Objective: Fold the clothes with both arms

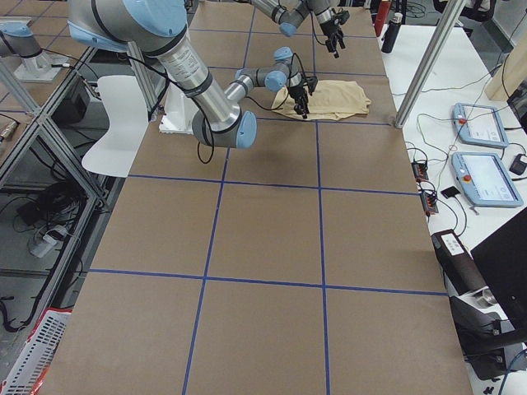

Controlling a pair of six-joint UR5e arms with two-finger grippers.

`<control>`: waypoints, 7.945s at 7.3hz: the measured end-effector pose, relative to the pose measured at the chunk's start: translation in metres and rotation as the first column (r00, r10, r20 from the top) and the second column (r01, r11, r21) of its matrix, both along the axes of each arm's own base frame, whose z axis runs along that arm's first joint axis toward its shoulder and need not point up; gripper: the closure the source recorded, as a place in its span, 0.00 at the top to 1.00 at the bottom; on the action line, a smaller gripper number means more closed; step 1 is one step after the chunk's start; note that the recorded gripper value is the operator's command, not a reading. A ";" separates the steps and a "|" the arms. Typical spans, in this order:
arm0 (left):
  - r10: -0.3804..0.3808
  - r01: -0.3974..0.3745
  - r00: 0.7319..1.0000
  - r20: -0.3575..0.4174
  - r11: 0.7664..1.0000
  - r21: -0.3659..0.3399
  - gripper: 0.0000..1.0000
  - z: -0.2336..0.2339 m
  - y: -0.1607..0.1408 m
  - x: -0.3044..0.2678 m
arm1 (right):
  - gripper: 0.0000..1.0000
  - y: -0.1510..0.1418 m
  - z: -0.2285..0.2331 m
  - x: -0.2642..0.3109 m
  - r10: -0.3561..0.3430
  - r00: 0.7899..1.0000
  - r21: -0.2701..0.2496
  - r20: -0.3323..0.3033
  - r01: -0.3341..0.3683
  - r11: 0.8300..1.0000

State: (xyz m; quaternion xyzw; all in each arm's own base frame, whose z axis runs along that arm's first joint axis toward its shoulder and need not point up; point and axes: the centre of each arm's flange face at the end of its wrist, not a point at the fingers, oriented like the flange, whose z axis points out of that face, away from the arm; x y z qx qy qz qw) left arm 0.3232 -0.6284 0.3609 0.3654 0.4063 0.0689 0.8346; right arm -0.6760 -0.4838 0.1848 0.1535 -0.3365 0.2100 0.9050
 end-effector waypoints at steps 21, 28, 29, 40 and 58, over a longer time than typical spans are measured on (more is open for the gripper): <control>0.000 0.000 1.000 -0.026 1.000 -0.022 1.00 -0.002 0.006 0.009 | 1.00 0.147 0.063 0.120 -0.119 0.992 0.081 -0.034 0.122 0.989; -0.001 0.001 1.000 -0.026 1.000 -0.023 1.00 -0.002 0.006 0.009 | 0.50 0.181 0.039 0.075 -0.429 0.865 0.013 -0.260 0.447 0.895; -0.001 0.001 1.000 -0.025 1.000 -0.023 1.00 -0.001 0.006 0.009 | 0.46 0.184 0.040 0.074 -0.467 0.844 -0.002 -0.265 0.483 0.875; 0.007 -0.007 1.000 -0.024 1.000 -0.025 1.00 0.000 0.008 0.014 | 0.00 0.178 0.082 0.113 -0.469 0.832 -0.041 -0.296 0.480 0.876; -0.137 -0.058 0.951 -0.278 0.803 -0.593 0.68 -0.072 0.320 0.207 | 1.00 0.109 0.042 0.211 -0.267 0.960 0.097 -0.077 0.274 0.957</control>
